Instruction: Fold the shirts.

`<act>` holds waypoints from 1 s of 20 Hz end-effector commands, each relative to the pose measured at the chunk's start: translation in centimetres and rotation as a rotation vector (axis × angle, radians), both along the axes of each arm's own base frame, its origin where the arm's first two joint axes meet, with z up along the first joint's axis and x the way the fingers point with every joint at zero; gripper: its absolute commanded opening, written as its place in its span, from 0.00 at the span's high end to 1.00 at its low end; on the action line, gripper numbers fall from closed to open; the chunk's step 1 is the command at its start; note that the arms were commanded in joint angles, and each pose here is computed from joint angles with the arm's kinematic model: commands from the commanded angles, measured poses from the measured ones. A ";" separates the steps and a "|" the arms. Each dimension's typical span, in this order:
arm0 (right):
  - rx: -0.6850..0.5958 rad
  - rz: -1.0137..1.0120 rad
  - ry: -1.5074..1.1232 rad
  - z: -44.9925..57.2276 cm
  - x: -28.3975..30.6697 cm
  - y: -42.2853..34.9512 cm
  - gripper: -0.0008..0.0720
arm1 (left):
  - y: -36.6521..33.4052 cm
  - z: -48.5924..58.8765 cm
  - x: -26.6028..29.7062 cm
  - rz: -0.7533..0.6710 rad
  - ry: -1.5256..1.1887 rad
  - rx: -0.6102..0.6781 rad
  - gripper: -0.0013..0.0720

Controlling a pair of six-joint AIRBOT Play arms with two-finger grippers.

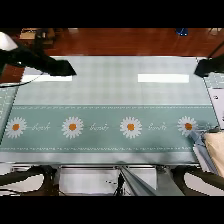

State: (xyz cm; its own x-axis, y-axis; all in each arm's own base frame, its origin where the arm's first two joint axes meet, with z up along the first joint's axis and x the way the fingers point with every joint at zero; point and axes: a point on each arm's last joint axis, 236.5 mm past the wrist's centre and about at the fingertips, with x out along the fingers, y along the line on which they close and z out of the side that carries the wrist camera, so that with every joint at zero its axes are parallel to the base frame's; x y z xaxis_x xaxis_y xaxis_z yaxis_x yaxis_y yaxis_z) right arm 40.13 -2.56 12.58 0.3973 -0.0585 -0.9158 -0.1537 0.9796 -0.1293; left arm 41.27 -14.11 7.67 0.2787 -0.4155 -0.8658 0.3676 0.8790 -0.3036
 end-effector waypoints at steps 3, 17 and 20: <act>0.009 0.078 0.179 -4.1 -1.2 5.8 0.18 | 2.8 -1.7 -2.0 -0.031 -0.013 0.512 0.00; 0.052 0.090 0.181 -4.1 -1.3 6.9 0.18 | 0.6 -1.7 -2.5 -0.080 -0.032 0.503 0.00; 0.052 0.090 0.181 -4.1 -1.3 6.9 0.18 | 0.6 -1.7 -2.5 -0.080 -0.032 0.503 0.00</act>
State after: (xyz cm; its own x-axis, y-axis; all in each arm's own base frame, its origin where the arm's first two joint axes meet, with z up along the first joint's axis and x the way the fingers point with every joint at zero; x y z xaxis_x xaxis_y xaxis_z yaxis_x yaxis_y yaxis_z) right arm 38.89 4.24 8.43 0.2284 0.0164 -0.9734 -0.2552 0.9659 -0.0436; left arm 38.79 -13.55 5.95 0.2920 0.0271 -0.9560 0.4426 0.8823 0.1602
